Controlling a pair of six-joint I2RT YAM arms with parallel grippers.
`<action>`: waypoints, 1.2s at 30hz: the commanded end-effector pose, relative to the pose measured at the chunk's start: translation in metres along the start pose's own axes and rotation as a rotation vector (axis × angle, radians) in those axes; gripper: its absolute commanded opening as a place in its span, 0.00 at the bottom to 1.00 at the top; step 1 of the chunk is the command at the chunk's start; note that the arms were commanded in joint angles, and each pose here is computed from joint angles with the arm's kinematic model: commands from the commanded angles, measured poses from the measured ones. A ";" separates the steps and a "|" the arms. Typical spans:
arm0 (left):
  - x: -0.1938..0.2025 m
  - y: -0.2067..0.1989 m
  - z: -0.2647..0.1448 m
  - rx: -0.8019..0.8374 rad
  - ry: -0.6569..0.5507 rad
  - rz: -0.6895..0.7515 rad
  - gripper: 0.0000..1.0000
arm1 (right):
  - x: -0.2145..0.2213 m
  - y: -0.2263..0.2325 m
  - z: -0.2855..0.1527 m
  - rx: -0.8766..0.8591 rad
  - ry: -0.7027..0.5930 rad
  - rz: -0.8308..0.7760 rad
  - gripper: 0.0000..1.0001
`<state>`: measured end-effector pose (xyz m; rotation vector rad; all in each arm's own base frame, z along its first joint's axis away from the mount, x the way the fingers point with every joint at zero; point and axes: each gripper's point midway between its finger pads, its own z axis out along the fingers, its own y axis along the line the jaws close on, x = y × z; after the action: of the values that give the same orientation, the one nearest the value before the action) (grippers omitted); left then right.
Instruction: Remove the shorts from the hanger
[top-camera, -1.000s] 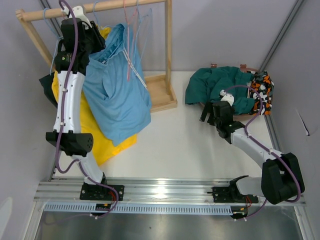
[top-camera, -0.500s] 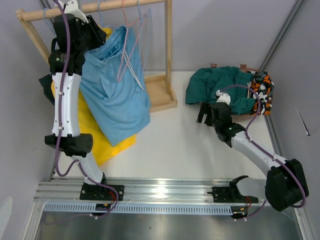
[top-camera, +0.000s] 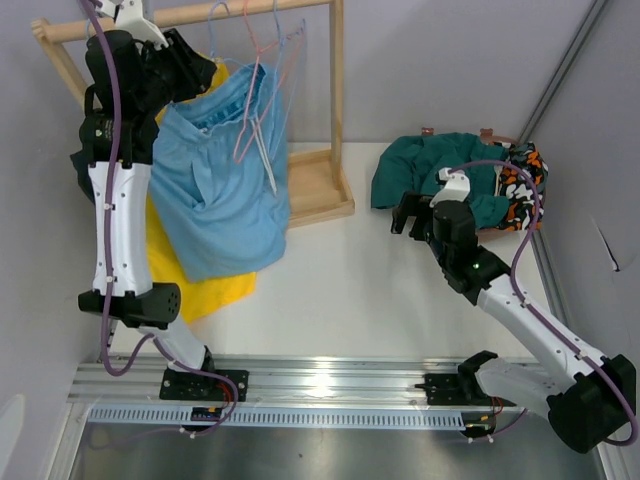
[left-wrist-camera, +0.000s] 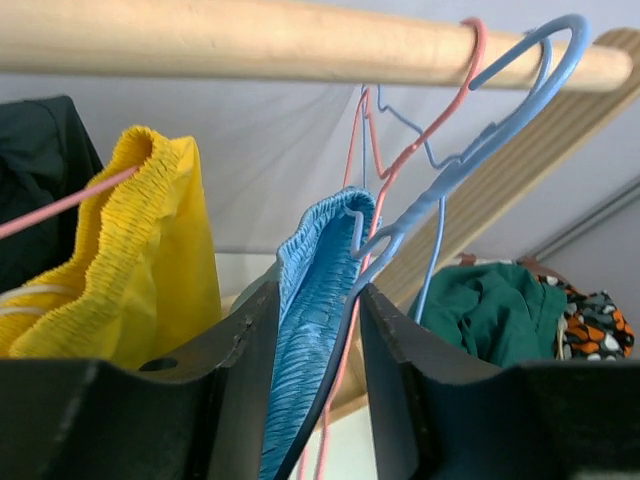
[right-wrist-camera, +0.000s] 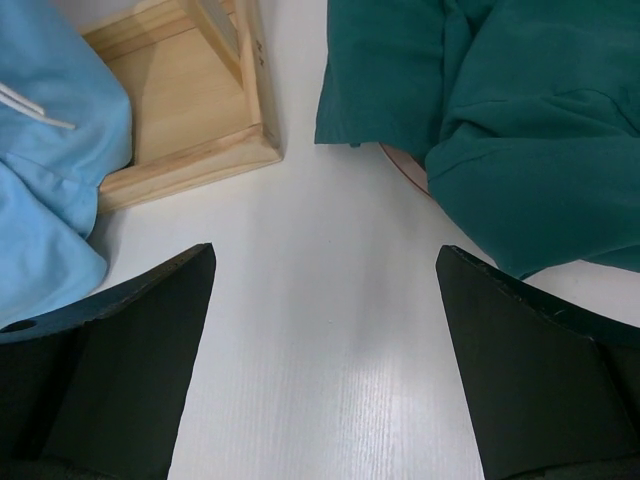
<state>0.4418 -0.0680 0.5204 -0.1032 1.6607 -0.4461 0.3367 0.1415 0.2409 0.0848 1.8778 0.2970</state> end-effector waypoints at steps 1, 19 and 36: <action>-0.017 -0.019 -0.014 0.071 -0.056 0.005 0.45 | -0.010 -0.005 -0.007 0.025 -0.028 -0.006 0.99; 0.141 0.053 -0.003 -0.218 0.304 0.158 0.56 | -0.007 0.004 -0.011 -0.021 -0.019 0.008 0.99; 0.321 -0.058 -0.084 0.212 0.537 0.155 0.51 | 0.010 0.003 -0.033 -0.040 0.015 -0.004 0.99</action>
<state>0.3033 -0.1759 0.2519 0.2461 2.1361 -0.5121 0.3057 0.1419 0.2386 0.0411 1.8985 0.3232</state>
